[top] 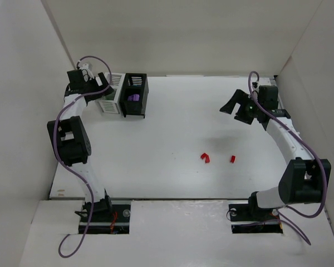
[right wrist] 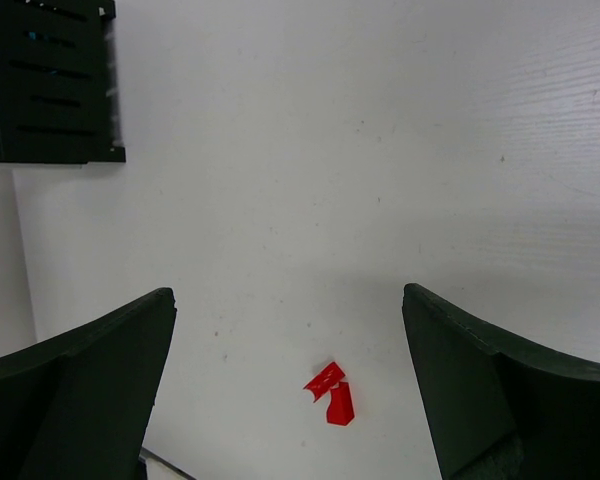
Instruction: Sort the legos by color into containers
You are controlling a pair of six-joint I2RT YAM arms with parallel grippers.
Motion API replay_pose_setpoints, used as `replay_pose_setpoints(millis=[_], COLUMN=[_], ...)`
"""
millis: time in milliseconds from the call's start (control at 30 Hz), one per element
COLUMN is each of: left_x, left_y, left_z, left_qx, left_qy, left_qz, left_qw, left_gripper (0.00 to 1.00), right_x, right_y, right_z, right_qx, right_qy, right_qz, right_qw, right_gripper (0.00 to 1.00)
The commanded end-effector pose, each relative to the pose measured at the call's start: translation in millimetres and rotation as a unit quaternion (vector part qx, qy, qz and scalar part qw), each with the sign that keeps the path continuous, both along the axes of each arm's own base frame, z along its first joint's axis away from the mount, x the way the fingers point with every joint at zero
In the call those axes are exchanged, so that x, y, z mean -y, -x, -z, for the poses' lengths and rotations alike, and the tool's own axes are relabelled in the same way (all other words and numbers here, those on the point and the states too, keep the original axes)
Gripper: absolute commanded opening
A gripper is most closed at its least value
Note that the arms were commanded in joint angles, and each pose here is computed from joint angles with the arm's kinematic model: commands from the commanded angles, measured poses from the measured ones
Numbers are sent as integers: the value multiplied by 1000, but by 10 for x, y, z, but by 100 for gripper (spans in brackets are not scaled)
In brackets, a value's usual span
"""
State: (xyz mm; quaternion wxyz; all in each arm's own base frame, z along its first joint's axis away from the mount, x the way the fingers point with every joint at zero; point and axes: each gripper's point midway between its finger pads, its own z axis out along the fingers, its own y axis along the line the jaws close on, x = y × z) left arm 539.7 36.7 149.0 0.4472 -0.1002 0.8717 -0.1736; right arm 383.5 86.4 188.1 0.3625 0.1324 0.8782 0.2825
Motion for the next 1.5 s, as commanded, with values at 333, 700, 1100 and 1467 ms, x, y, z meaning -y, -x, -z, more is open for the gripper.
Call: replay_pose_setpoints(millis=[333, 700, 1100, 1467], left_x=[228, -10, 190, 2488], left_y=[110, 199, 841, 1706], left_z=[-418, -675, -1576, -1054], left_qx=[47, 55, 128, 92], left_qy=[37, -4, -13, 20], left_qz=[33, -37, -116, 150], left_qw=[998, 998, 985, 984], left_gripper=[89, 100, 100, 100], right_x=[34, 223, 494, -190], right_y=[-35, 65, 814, 1125], right_z=[-171, -69, 274, 964], right_qx=[42, 24, -46, -90], right_qy=[9, 66, 177, 188], right_qz=[-3, 18, 112, -57], right_qw=[999, 997, 977, 977], right_gripper=[100, 100, 95, 81])
